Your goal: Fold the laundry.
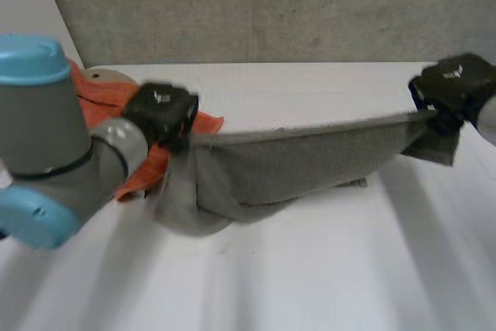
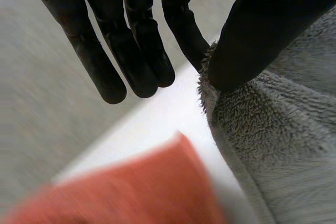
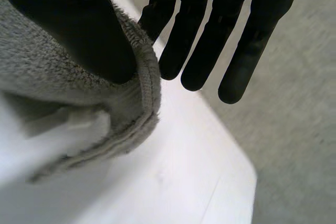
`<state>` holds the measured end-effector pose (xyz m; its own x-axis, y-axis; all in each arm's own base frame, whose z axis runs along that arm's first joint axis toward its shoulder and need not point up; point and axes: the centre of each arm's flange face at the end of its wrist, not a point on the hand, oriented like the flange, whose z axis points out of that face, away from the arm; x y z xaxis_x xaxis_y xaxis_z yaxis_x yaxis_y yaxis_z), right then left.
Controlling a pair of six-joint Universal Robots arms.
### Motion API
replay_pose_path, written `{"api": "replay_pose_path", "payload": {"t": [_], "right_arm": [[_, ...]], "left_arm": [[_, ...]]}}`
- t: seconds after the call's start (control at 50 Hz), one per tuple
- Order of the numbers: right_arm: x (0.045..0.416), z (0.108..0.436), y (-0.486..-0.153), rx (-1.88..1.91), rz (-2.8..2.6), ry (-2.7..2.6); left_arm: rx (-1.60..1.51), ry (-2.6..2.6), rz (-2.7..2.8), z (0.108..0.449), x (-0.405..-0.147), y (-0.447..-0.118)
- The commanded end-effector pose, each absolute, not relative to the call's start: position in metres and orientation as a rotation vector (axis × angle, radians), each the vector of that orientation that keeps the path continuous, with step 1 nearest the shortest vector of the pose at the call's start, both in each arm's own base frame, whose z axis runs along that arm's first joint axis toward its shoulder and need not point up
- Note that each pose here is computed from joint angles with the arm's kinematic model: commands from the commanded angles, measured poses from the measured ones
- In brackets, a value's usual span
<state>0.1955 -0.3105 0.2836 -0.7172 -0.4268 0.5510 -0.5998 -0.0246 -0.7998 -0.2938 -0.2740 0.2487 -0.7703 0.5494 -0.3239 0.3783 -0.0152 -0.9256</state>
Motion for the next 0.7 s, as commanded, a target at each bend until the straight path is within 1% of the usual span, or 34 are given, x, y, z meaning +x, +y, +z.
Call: {"api": "replay_pose_path", "payload": {"t": [0.02, 0.06, 0.08, 0.14, 0.16, 0.22, 0.24, 0.28, 0.36, 0.42, 0.44, 0.46, 0.5, 0.52, 0.58, 0.6, 0.66, 0.68, 0.7], "right_arm": [[0.212, 0.347, -0.375, 0.752, 2.326, -1.642], [0.21, 0.372, -0.385, 0.626, 2.445, -1.492], [0.206, 0.396, -0.392, 0.517, 2.55, -1.343], [0.199, 0.427, -0.398, 0.39, 2.675, -1.151], [0.196, 0.439, -0.398, 0.349, 2.725, -1.082], [0.196, 0.448, -0.396, 0.351, 2.766, -1.054], [0.197, 0.451, -0.393, 0.371, 2.787, -1.045], [0.199, 0.448, -0.392, 0.402, 2.794, -1.068], [0.201, 0.434, -0.383, 0.47, 2.779, -1.17], [0.202, 0.408, -0.379, 0.528, 2.73, -1.297], [0.202, 0.4, -0.377, 0.544, 2.711, -1.334], [0.2, 0.38, -0.374, 0.577, 2.662, -1.426], [0.199, 0.357, -0.37, 0.618, 2.607, -1.523], [0.198, 0.335, -0.364, 0.666, 2.548, -1.613], [0.195, 0.298, -0.354, 0.744, 2.444, -1.741], [0.192, 0.274, -0.349, 0.794, 2.368, -1.816], [0.188, 0.239, -0.338, 0.866, 2.26, -1.917], [0.185, 0.217, -0.331, 0.914, 2.188, -1.981], [0.185, 0.207, -0.327, 0.935, 2.155, -2.009]], "left_arm": [[-0.75, -1.619, 2.479, 0.343, -0.312, -0.328], [-0.69, -1.475, 2.588, 0.372, -0.313, -0.329], [-0.63, -1.35, 2.67, 0.4, -0.312, -0.327], [-0.56, -1.235, 2.754, 0.431, -0.308, -0.319], [-0.528, -1.188, 2.777, 0.446, -0.306, -0.311], [-0.51, -1.151, 2.784, 0.46, -0.303, -0.296], [-0.516, -1.147, 2.782, 0.461, -0.303, -0.292], [-0.528, -1.17, 2.771, 0.458, -0.302, -0.287], [-0.573, -1.287, 2.717, 0.435, -0.297, -0.276], [-0.614, -1.434, 2.649, 0.401, -0.293, -0.27], [-0.642, -1.518, 2.605, 0.38, -0.291, -0.267], [-0.658, -1.558, 2.579, 0.369, -0.291, -0.265], [-0.698, -1.65, 2.516, 0.343, -0.291, -0.261], [-0.738, -1.732, 2.457, 0.318, -0.29, -0.256], [-0.803, -1.854, 2.367, 0.281, -0.286, -0.249], [-0.848, -1.933, 2.301, 0.256, -0.284, -0.244], [-0.915, -2.06, 2.19, 0.219, -0.28, -0.236], [-0.951, -2.133, 2.113, 0.197, -0.277, -0.231], [-0.969, -2.163, 2.073, 0.187, -0.276, -0.227]]}}
